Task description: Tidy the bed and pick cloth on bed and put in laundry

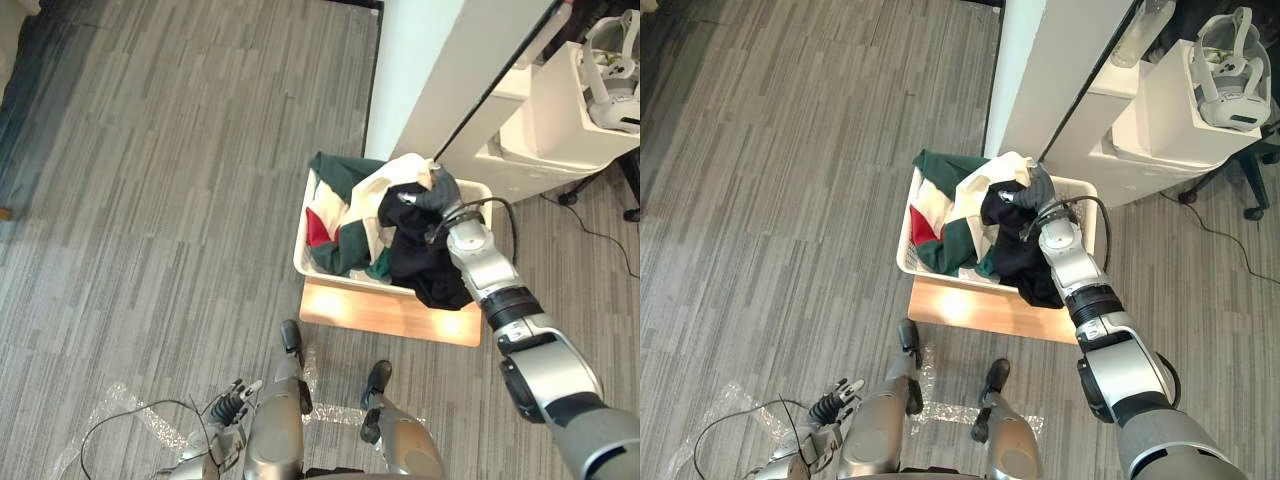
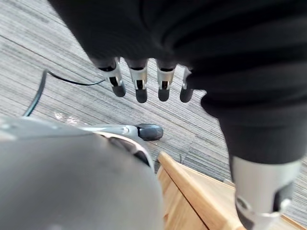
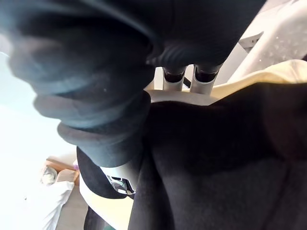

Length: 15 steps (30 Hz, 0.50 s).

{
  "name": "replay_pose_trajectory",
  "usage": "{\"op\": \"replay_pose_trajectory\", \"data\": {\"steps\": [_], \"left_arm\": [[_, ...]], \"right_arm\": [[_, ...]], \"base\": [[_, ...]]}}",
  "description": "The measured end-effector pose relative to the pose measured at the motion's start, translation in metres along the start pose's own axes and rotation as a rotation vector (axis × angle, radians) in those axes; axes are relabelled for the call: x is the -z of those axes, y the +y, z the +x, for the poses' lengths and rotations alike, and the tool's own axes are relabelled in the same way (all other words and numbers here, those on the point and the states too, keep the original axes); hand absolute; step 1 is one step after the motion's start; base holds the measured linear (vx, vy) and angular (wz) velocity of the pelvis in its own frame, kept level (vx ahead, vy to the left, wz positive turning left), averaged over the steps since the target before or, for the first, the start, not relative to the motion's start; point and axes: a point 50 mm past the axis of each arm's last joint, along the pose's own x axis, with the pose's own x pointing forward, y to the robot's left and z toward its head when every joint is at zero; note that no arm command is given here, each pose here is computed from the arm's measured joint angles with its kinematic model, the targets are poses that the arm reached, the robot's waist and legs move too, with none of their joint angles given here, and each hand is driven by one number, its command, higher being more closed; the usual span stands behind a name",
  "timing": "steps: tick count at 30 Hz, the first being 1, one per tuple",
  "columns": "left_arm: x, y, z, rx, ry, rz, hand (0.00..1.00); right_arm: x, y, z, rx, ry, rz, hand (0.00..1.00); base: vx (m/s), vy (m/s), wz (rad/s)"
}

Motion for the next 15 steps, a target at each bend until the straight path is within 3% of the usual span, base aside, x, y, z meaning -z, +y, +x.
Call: {"op": "replay_pose_trajectory", "data": {"steps": [9, 15], "left_arm": [[0.027, 0.023, -0.016, -0.057, 0.112, 0.092, 0.0], [0.051, 0.025, -0.026, -0.065, 0.187, 0.088, 0.0]], "right_arm": [[0.032, 0.025, -0.056, -0.116, 0.021, -0.036, 0.0], [0.048, 0.006, -0.084, -0.105, 0.07, -0.063, 0.0]], "base": [[0.04, 0.004, -0.07], [0.05, 0.03, -0.09]]}}
